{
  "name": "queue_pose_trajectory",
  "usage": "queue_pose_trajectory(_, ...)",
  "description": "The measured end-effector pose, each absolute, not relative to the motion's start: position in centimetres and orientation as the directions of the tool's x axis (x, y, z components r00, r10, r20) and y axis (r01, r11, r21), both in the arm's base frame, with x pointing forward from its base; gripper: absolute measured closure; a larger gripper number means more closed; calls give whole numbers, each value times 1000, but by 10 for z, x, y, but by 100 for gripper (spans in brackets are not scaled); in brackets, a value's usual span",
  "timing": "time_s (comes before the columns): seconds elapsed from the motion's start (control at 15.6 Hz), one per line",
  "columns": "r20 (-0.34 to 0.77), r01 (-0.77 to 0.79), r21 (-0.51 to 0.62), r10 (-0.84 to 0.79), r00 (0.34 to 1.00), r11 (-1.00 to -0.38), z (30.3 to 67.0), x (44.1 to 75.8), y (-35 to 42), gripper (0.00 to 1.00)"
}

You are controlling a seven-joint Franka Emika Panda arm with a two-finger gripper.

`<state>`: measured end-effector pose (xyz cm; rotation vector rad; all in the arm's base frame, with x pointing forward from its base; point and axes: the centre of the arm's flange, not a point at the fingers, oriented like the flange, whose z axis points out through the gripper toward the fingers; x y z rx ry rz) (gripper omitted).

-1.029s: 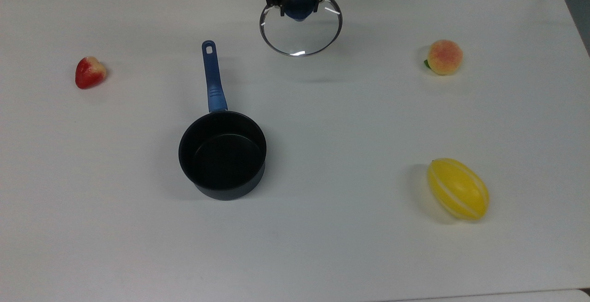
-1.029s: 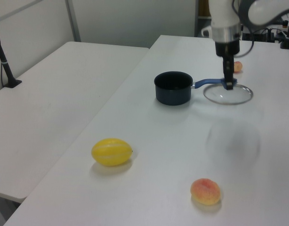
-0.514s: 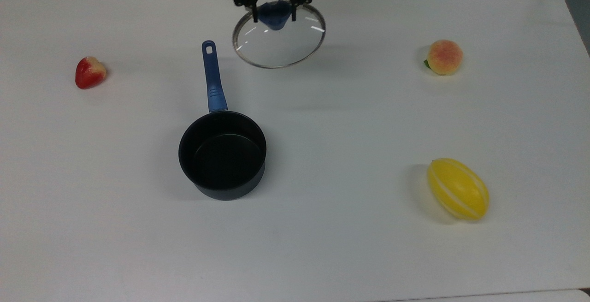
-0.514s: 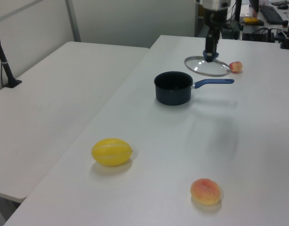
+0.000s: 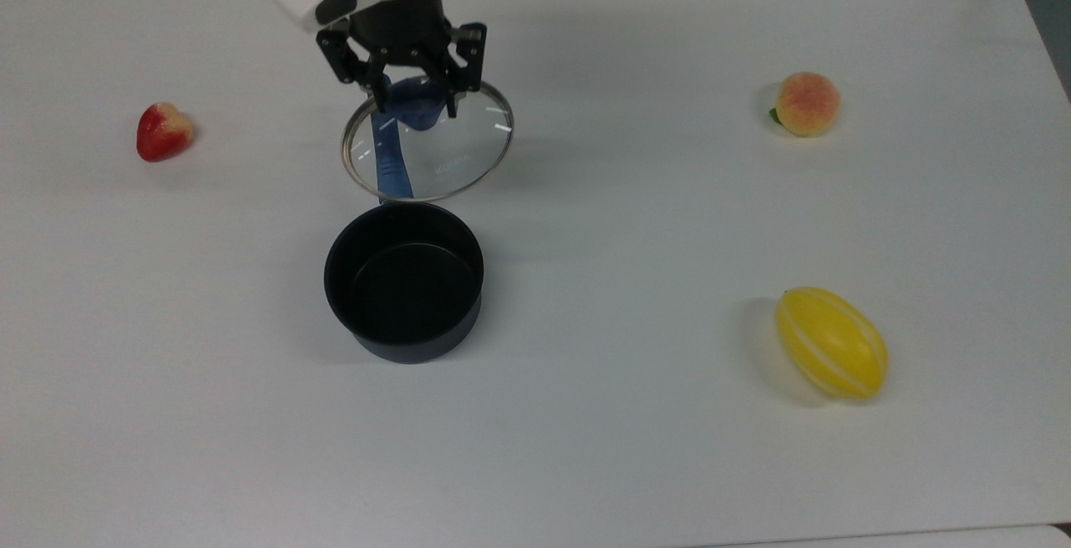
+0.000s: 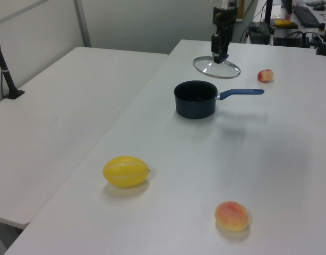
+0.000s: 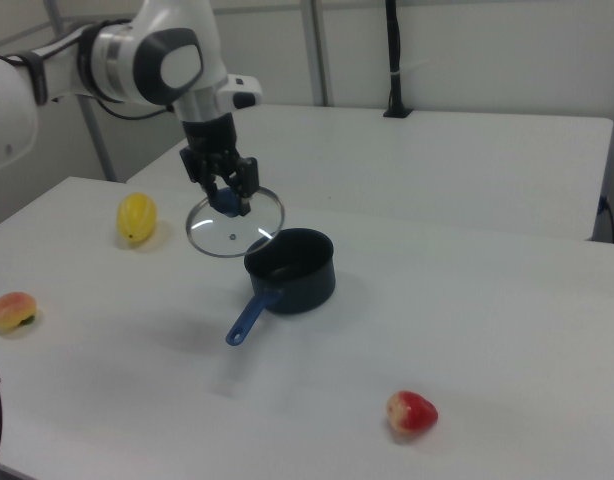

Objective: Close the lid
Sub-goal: 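Lift the glass lid and carry it toward the saucepan, then lower the glass lid onto the saucepan rim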

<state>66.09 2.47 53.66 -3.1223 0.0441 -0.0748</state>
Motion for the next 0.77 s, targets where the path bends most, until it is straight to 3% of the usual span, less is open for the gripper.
queue_pose_trajectory(0.77, 85, -34, 24, -31, 996, -999, 480, 720, 13, 34)
